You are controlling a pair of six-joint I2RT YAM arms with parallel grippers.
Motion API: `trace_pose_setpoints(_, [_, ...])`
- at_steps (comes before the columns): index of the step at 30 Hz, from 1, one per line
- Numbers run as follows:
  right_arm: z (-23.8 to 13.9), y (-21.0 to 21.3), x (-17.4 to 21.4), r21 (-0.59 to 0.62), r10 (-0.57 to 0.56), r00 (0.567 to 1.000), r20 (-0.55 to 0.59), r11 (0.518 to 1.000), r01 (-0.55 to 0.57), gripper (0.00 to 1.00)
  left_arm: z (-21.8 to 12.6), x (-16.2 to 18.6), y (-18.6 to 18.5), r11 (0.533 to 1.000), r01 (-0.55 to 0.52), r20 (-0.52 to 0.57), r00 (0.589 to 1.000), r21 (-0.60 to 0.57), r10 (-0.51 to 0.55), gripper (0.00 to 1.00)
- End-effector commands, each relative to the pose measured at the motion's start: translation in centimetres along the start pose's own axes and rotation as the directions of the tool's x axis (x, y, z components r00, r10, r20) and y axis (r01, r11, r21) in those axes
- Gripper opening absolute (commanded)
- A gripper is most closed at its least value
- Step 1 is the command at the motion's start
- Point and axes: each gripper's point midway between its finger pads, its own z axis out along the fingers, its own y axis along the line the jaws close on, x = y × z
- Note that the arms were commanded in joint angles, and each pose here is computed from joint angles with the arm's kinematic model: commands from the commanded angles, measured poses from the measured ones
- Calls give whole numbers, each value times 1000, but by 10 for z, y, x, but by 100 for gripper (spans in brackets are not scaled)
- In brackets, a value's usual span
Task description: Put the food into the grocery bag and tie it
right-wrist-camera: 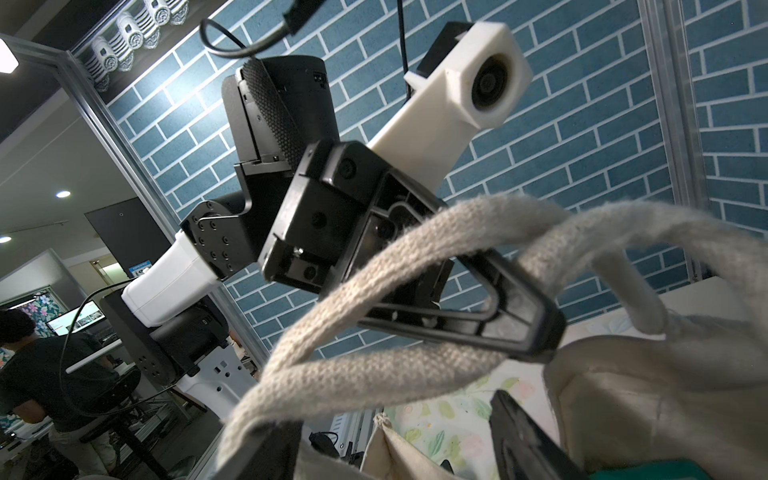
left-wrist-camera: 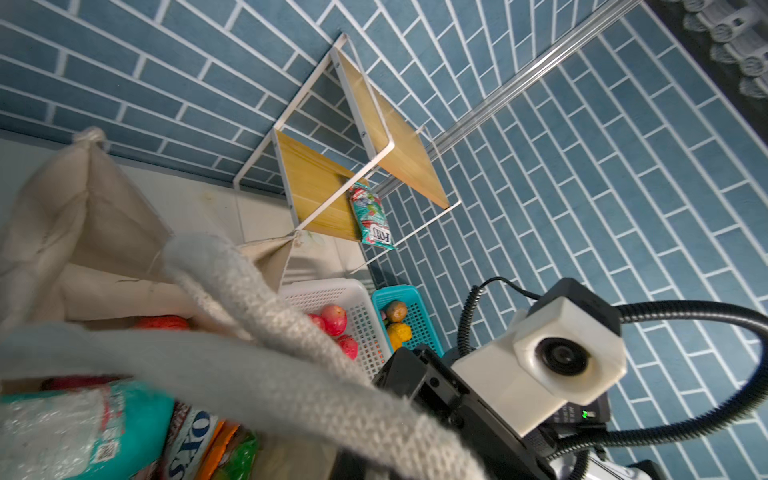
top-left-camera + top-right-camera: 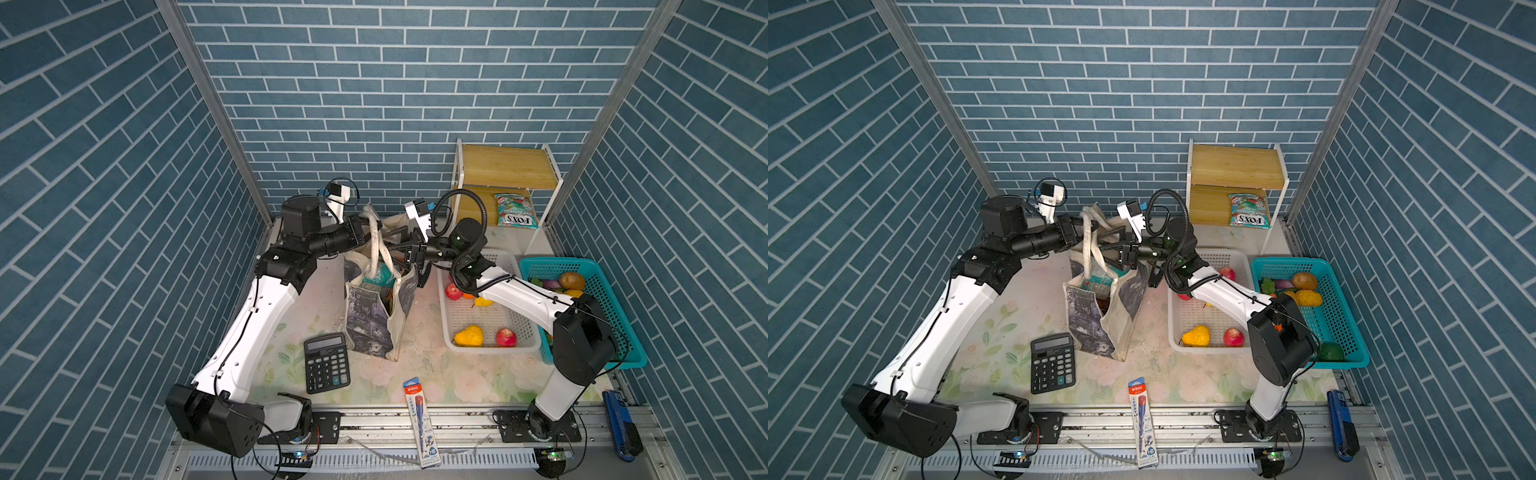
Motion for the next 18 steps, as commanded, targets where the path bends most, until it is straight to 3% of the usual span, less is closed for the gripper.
trace_pose_setpoints(1, [8,94,-48,-227,-243,965,97,939,259,74,4,5,71,950,-23,12,1000,-311,28,0])
trace_pose_setpoints(18, [11,95,-31,-252,-208,977,56,943,215,77,18,22,112,854,-116,-45,993,-507,108,0])
